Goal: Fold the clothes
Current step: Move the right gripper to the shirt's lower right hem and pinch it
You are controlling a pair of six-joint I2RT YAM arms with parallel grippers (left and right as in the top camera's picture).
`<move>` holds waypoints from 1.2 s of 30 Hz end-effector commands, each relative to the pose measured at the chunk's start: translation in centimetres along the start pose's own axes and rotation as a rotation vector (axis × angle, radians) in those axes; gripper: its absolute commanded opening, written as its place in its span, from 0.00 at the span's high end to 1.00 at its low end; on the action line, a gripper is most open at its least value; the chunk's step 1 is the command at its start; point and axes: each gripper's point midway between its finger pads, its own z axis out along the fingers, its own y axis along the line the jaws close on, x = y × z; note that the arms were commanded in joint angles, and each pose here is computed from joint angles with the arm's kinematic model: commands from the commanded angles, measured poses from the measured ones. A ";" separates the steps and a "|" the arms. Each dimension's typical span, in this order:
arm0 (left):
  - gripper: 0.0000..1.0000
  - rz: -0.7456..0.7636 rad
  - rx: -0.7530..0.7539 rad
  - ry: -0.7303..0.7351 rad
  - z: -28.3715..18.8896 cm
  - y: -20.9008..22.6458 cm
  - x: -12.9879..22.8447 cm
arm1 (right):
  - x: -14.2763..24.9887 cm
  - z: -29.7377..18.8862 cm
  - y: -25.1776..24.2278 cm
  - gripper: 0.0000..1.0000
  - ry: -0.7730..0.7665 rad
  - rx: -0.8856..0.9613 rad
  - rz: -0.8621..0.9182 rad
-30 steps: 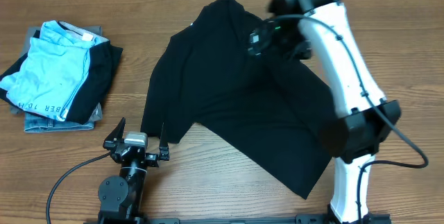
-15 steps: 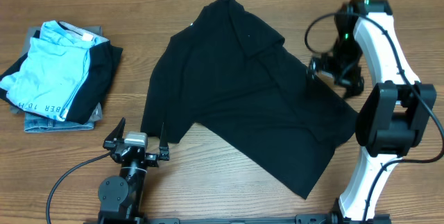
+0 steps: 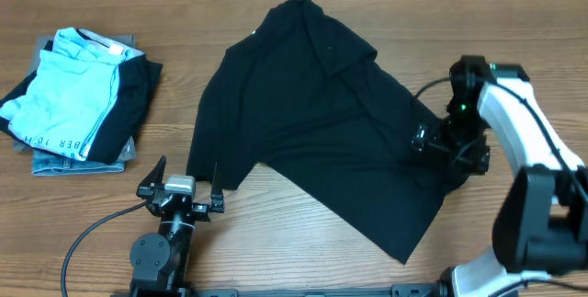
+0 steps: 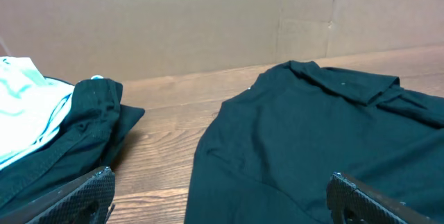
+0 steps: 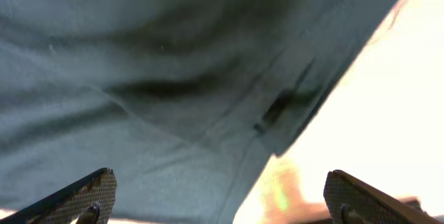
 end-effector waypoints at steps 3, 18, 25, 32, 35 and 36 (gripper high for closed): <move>0.00 0.019 -0.012 -0.004 0.0 0.2 0.0 | 0.7 2.1 1.2 0.17 -0.044 -0.097 -0.041; 0.00 0.019 -0.012 -0.004 0.0 0.2 0.0 | -1.4 3.1 1.4 0.39 -0.164 -0.021 -0.133; 0.00 0.019 -0.012 -0.004 0.0 0.2 0.0 | -0.9 3.2 2.5 0.53 -0.173 0.010 -0.198; 0.00 0.019 -0.012 -0.004 0.0 0.2 0.0 | -0.5 5.0 0.9 0.56 -0.178 0.093 -0.176; 0.00 0.019 -0.012 -0.004 0.0 0.2 0.0 | -0.6 5.5 1.0 0.56 -0.190 0.088 -0.177; 0.00 0.019 -0.012 -0.004 0.0 0.2 0.0 | -0.7 5.6 1.0 0.56 -0.194 0.086 -0.177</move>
